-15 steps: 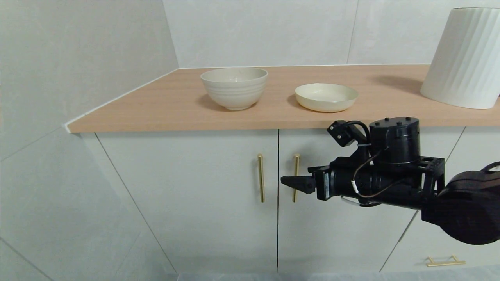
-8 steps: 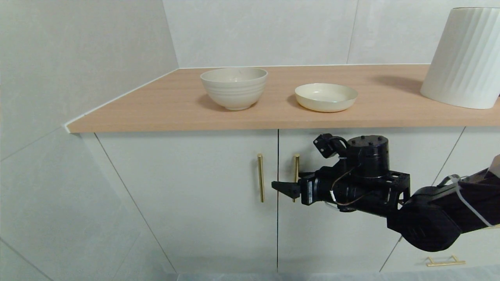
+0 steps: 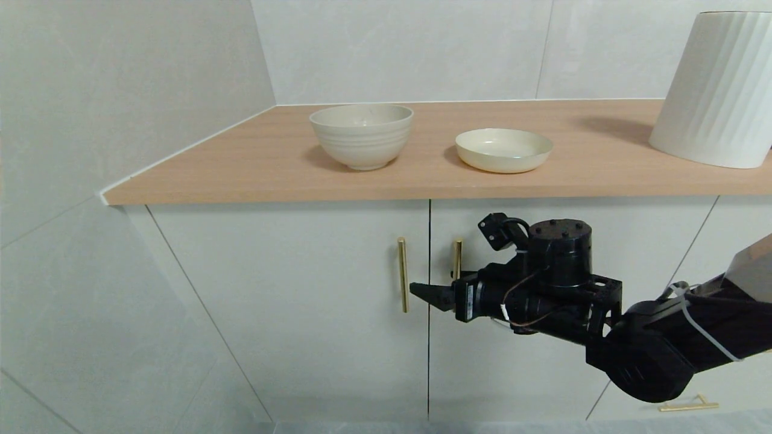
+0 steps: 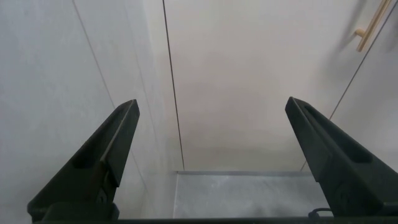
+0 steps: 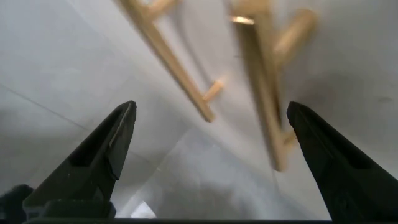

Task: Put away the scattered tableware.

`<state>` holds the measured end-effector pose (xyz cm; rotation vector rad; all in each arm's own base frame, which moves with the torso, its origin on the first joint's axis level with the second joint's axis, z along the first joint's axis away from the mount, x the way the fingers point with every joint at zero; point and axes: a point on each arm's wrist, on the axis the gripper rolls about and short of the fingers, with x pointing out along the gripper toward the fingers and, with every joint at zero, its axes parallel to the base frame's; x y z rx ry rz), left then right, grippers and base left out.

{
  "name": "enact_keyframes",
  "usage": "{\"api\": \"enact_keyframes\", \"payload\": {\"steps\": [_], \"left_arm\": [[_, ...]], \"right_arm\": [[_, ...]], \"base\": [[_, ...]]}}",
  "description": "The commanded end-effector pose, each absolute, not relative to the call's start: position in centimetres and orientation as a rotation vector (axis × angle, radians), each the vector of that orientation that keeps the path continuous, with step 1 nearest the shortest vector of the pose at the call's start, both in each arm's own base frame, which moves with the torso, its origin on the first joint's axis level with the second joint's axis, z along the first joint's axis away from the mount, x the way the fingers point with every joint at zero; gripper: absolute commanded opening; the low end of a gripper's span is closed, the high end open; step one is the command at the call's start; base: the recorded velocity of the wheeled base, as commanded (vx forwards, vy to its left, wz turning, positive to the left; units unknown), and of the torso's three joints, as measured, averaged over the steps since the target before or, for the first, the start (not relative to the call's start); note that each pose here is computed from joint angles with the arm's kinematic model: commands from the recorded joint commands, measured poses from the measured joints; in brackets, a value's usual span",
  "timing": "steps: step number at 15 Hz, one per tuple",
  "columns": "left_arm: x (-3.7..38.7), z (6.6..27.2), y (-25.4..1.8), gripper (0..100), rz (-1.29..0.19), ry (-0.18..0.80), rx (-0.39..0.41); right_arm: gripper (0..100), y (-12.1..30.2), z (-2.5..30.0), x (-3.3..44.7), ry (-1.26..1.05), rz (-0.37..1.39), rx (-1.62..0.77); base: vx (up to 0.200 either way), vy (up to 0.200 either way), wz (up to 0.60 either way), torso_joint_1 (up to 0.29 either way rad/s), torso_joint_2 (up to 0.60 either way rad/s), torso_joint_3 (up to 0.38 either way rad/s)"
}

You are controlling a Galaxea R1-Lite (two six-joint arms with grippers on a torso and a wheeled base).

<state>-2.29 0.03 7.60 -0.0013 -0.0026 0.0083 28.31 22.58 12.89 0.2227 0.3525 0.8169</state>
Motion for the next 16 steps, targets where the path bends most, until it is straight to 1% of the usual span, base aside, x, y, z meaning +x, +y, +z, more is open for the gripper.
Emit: {"api": "enact_keyframes", "payload": {"steps": [1, 6, 9, 13, 16], "left_arm": [[-2.3, 7.6, 0.0, 100, 0.009, -0.003, -0.002], [-2.3, 7.6, 0.0, 100, 0.009, -0.003, -0.002], [-2.3, 7.6, 0.0, 100, 0.009, -0.003, -0.002], [-2.3, 7.6, 0.0, 100, 0.009, -0.002, -0.002], [-2.3, 7.6, 0.0, 100, 0.008, -0.003, 0.006]], "right_arm": [[100, 22.9, 12.8, 27.5, 0.35, 0.841, 0.224], [100, 22.7, 13.1, 25.9, 0.365, 0.908, 0.223], [100, 21.8, 14.1, 24.2, 0.361, 0.973, 0.225], [100, 21.5, 14.6, 21.2, 0.374, 1.047, 0.213], [100, 20.6, 14.8, 19.5, 0.377, 1.069, 0.201]], "base": [[0.0, 0.0, 0.0, 0.0, 0.0, 0.0], [0.0, 0.0, 0.0, 0.0, 0.0, 0.0], [0.0, 0.0, 0.0, 0.0, 0.0, 0.0], [0.0, 0.0, 0.0, 0.0, 0.0, 0.0], [0.0, 0.0, 0.0, 0.0, 0.0, 0.0]]}}
